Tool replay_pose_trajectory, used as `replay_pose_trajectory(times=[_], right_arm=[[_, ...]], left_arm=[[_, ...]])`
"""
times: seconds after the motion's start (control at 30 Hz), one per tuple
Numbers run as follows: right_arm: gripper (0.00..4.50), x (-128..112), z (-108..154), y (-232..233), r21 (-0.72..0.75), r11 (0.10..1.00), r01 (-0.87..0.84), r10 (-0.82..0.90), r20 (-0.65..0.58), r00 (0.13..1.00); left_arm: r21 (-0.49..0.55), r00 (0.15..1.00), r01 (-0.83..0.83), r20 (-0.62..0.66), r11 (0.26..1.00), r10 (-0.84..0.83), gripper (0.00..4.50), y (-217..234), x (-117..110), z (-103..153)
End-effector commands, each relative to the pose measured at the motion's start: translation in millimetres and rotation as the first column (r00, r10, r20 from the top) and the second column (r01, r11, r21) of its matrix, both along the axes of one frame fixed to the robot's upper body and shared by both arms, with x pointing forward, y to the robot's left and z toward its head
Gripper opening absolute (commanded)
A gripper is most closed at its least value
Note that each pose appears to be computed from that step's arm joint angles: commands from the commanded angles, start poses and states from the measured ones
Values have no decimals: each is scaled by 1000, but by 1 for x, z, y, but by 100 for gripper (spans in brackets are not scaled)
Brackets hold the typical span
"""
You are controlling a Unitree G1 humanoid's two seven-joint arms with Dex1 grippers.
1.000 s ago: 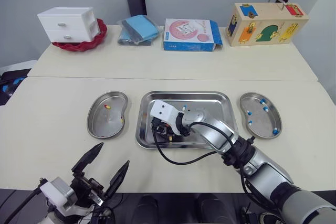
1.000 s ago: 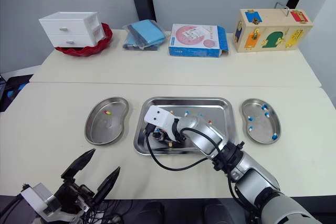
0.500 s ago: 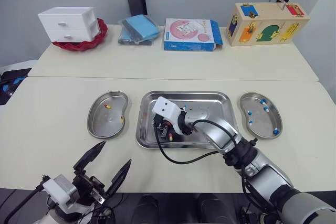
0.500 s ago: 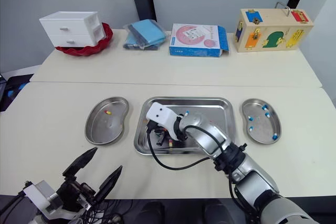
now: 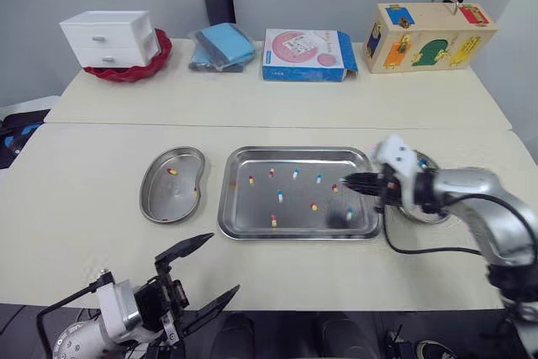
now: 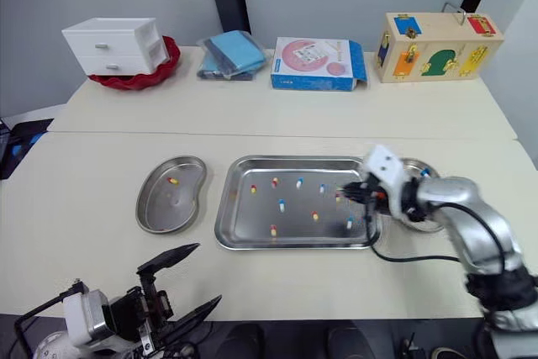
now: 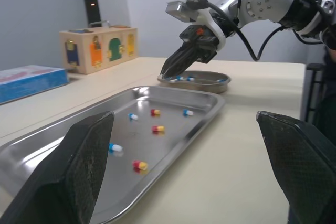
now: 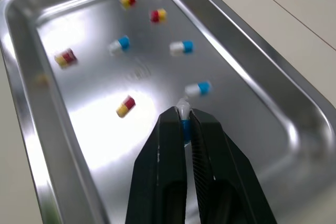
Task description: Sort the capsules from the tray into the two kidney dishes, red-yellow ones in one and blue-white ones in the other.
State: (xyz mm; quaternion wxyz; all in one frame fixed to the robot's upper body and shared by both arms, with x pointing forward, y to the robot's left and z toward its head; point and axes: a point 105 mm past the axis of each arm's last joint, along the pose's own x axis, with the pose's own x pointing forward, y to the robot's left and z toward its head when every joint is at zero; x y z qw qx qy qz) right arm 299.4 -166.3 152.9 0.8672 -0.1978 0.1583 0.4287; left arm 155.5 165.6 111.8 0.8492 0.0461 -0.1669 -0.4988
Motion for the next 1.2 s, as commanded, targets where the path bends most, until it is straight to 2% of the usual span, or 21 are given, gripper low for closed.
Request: replay_pose_trajectory(times=[0.03, 0.23, 0.47, 0.8, 0.87, 0.93, 1.2], right_arm=[[2, -4, 18, -30, -17, 996, 83, -81, 91, 993], [2, -8, 11, -88, -66, 956, 285, -277, 109, 955], [2, -6, 1, -99, -93, 942, 323, -313, 111, 943], [2, -3, 0, -101, -89, 942, 325, -316, 102, 943], [67, -4, 0, -102, -89, 941, 325, -316, 102, 943], [109, -3, 0, -103, -87, 940, 330, -321, 103, 941], [330, -4, 1, -103, -93, 942, 322, -313, 101, 944]], left_arm=[[-14, 998, 63, 15, 998, -63, 450, -4, -2, 2], [-8, 994, 106, 31, 994, -106, 450, -4, 7, 3], [-8, 994, 101, 42, 995, -101, 450, -4, 9, 8], [-10, 997, 73, 37, 997, -73, 450, -2, 9, 9], [-11, 997, 72, 36, 997, -71, 450, -2, 9, 9], [-12, 997, 70, 38, 997, -70, 450, -2, 10, 8], [-3, 998, 49, 38, 999, -49, 450, 3, 10, 4]])
